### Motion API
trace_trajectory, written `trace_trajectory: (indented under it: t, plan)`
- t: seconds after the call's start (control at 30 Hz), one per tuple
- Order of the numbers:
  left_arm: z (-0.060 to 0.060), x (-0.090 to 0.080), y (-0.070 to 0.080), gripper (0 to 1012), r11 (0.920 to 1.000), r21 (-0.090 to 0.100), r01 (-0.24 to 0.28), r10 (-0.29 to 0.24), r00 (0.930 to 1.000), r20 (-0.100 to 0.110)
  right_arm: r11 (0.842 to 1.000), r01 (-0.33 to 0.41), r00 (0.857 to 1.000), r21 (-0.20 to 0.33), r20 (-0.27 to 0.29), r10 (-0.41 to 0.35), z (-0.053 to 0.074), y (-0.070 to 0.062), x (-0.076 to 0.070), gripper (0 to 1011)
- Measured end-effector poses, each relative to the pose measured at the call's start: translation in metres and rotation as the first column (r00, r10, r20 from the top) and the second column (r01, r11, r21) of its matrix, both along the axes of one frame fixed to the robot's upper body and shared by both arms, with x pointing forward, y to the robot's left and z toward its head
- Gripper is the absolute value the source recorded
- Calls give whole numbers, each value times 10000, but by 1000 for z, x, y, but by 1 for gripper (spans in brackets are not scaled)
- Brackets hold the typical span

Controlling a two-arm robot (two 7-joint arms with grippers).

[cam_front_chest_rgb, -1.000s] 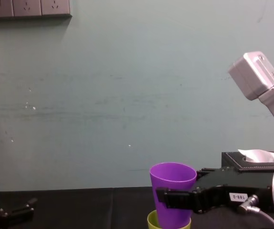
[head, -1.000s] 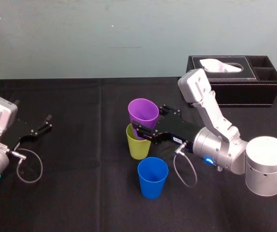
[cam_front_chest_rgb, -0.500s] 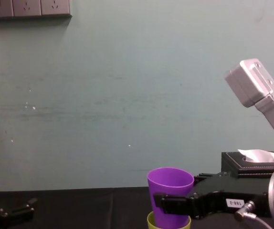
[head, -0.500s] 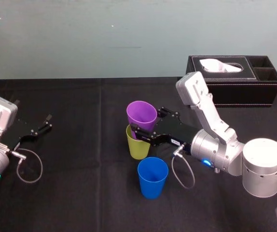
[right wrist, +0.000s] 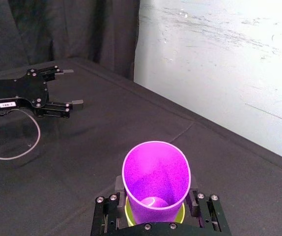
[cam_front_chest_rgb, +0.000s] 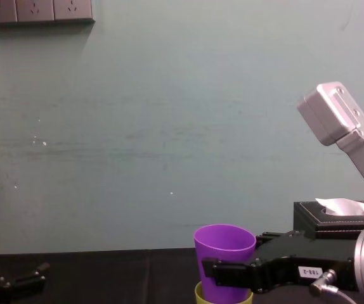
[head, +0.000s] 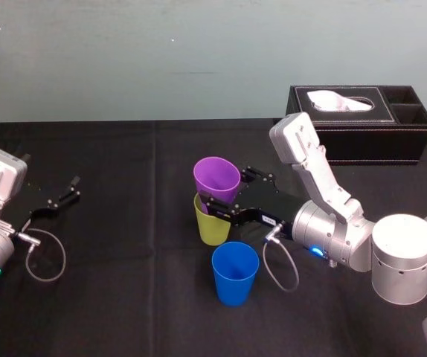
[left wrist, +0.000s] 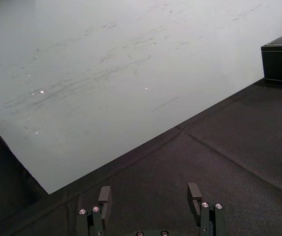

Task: Stack the three plastic cups sequentially using one hand.

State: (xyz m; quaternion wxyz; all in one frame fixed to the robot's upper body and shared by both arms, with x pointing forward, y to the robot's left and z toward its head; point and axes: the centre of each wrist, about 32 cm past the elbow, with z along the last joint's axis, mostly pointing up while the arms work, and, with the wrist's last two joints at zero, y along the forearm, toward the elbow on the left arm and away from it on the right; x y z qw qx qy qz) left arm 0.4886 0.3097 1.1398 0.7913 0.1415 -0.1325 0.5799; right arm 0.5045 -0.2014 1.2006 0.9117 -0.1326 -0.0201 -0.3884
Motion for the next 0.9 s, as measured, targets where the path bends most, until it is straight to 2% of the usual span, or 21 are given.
trace_trajectory:
  t: [0.23, 0.37, 0.53, 0.9]
  plan:
    - [0, 0, 0, 1010, 10000, 0, 1, -1, 10000, -1, 10000, 1, 10000, 0, -7, -1, 0, 0, 0, 762]
    - [0, 0, 0, 1010, 10000, 0, 0, 0, 10000, 0, 10000, 4, 10000, -1, -12, -4, 0, 0, 0, 899]
    - [0, 0, 0, 1010, 10000, 1, 0, 0, 10000, 0, 10000, 7, 10000, -1, -12, -7, 0, 0, 0, 1002]
    - [0, 0, 0, 1010, 10000, 0, 1, -1, 10000, 0, 10000, 6, 10000, -5, -12, -6, 0, 0, 0, 1000]
